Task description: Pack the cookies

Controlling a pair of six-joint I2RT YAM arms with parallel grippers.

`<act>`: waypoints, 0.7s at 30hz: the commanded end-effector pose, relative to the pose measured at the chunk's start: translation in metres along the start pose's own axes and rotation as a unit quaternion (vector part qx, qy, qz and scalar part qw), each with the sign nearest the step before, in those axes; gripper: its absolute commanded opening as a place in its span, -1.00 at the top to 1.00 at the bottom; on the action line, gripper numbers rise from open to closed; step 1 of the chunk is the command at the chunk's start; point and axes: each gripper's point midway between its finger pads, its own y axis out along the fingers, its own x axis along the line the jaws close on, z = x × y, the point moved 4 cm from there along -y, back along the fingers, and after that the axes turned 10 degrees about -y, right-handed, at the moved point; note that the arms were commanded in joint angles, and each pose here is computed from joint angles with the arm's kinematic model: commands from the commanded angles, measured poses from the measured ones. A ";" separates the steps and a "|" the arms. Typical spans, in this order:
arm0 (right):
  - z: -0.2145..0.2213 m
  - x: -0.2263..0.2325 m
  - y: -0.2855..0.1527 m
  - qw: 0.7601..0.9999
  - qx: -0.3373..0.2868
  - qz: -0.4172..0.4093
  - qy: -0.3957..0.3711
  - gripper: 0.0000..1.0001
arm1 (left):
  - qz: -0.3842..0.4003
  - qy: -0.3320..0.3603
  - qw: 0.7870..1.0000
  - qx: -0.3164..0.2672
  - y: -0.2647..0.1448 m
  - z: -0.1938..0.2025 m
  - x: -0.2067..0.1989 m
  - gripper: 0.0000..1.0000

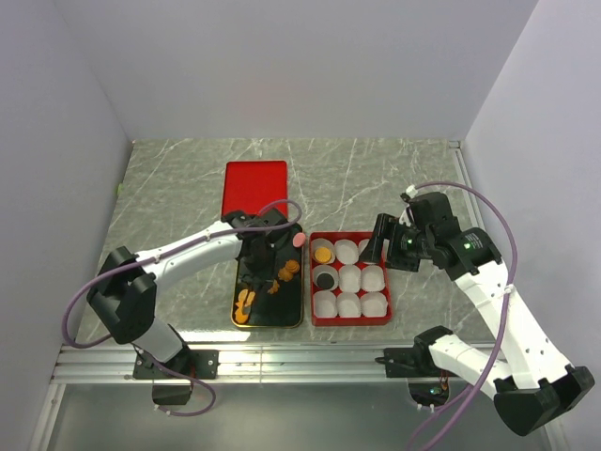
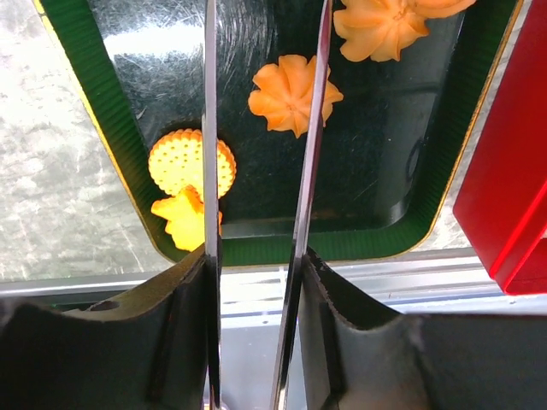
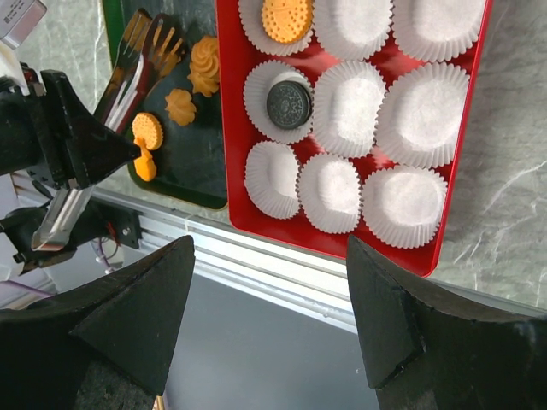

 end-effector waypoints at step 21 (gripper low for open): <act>-0.016 0.009 -0.013 0.999 -0.044 -0.014 -0.013 -0.56 | 0.196 0.109 0.973 -0.046 -0.142 0.025 -0.093 0.31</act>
